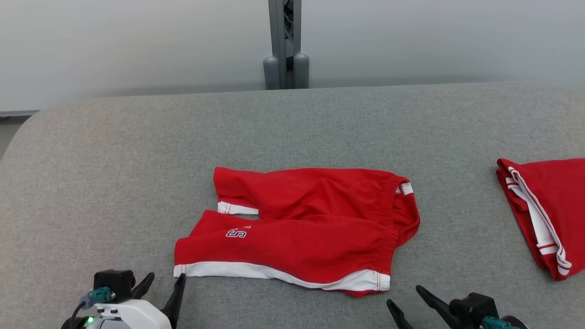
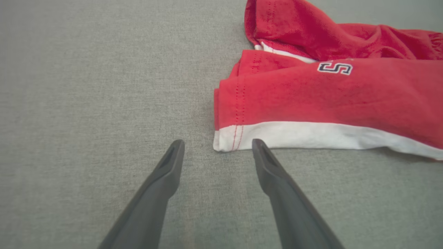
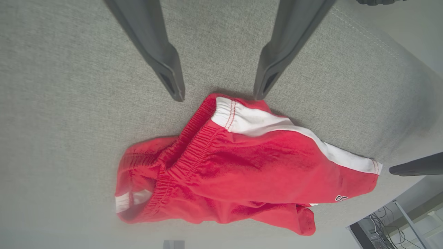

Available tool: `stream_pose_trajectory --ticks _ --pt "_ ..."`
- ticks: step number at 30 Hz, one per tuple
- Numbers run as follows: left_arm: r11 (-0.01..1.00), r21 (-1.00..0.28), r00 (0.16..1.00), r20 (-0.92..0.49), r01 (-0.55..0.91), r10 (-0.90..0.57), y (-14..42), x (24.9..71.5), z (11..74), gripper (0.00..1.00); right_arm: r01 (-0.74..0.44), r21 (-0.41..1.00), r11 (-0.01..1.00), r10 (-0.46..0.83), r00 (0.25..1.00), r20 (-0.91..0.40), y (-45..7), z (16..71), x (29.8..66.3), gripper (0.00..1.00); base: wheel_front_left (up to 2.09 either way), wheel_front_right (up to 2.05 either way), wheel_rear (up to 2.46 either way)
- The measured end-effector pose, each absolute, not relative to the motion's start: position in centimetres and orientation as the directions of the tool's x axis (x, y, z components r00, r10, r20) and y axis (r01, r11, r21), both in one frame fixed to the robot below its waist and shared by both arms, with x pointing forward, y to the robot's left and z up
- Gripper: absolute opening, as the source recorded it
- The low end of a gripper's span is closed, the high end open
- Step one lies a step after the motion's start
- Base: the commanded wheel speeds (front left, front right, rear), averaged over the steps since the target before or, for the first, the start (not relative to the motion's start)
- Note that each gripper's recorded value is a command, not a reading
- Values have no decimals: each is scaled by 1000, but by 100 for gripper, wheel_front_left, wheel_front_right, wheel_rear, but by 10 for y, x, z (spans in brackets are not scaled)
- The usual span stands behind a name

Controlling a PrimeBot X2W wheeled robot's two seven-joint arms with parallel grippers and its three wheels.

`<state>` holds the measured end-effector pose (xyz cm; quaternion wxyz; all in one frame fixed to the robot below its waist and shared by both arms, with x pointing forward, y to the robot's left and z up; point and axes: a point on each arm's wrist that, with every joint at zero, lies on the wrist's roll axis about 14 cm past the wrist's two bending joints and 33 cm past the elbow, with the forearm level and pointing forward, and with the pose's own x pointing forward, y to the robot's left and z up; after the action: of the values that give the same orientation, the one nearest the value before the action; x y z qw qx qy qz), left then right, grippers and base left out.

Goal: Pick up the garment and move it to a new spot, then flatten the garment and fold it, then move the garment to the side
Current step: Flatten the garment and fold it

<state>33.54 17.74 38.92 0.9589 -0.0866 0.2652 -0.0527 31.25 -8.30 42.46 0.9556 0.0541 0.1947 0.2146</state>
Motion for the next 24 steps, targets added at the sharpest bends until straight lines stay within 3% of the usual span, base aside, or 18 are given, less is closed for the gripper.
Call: stream_pose_trajectory --ticks 13,14,15,16,17,24 --pt "967 -247 806 -557 66 -197 172 352 362 100 -458 202 865 501 787 -360 -63 412 331 100 0 0 0" --pt "966 -251 800 -565 67 -202 170 351 360 73 -464 204 862 507 782 -362 -62 411 331 64 0 0 0" --pt "964 -258 798 -566 69 -209 168 351 359 35 -467 207 860 511 777 -367 -61 410 330 41 0 0 0" --pt "962 -263 806 -552 75 -213 167 353 362 0 -471 207 858 514 778 -362 -60 410 330 12 0 0 0" --pt "961 -266 807 -549 80 -219 165 354 362 0 -469 213 857 515 778 -360 -59 410 331 0 0 0 0" --pt "950 -290 837 -487 114 -249 157 361 377 0 -472 236 850 525 795 -304 -58 424 337 0 0 0 0"
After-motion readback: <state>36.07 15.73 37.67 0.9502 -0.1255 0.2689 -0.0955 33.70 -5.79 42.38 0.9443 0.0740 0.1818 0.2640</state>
